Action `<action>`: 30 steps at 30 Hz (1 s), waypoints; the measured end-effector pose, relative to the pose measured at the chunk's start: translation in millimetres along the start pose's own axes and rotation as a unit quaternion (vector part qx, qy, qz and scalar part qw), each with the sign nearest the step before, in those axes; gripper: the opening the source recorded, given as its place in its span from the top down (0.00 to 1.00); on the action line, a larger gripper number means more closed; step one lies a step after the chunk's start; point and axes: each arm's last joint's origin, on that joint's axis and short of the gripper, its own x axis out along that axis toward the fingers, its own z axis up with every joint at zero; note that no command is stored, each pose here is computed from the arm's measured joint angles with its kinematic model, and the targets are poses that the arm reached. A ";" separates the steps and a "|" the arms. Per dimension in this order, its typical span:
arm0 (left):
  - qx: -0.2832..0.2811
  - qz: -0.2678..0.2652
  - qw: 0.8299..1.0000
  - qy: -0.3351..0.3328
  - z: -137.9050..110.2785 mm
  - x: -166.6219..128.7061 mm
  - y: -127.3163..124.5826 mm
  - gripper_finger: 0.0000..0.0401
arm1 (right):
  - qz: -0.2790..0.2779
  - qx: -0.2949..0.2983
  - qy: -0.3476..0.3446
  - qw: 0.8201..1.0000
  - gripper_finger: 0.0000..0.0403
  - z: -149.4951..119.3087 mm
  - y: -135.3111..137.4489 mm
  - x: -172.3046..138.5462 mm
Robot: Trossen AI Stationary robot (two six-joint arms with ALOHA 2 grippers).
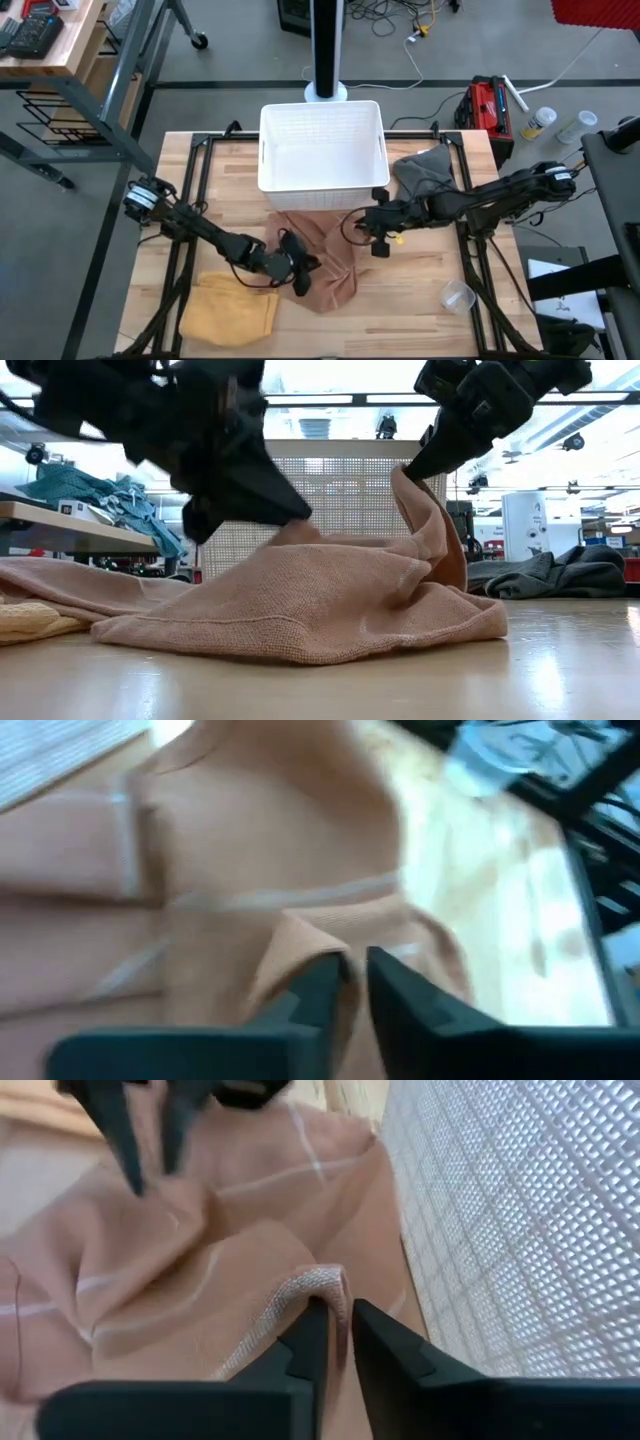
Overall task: Fold towel
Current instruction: Fold the brown squared towel
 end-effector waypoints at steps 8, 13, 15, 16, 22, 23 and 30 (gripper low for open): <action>0.040 -0.035 0.996 0.078 10.7 -0.5 -19.7 0.99 | 0.039 -0.063 0.017 0.997 0.69 14.5 1.9 -8.4; 0.061 -0.056 0.993 0.082 11.8 -1.2 -23.6 1.00 | 0.100 -0.075 -0.016 0.992 0.63 20.6 11.5 6.3; 0.078 -0.066 0.992 0.078 10.5 -2.9 -27.2 1.00 | 0.115 -0.072 -0.012 0.991 0.62 18.1 16.1 16.9; 0.087 -0.076 0.990 0.078 9.5 -4.5 -29.9 1.00 | 0.118 -0.074 -0.009 0.990 0.61 16.6 18.1 23.5; 0.094 -0.109 0.985 0.093 4.2 -9.4 -37.7 1.00 | 0.124 -0.107 0.026 0.986 0.59 13.3 27.1 62.9; 0.092 -0.112 0.985 0.090 4.2 -9.8 -38.9 1.00 | 0.123 -0.116 0.030 0.985 0.59 14.9 28.3 69.4; 0.089 -0.126 0.985 0.082 3.5 -12.0 -43.7 1.00 | 0.119 -0.170 0.035 0.978 0.61 32.7 34.8 101.9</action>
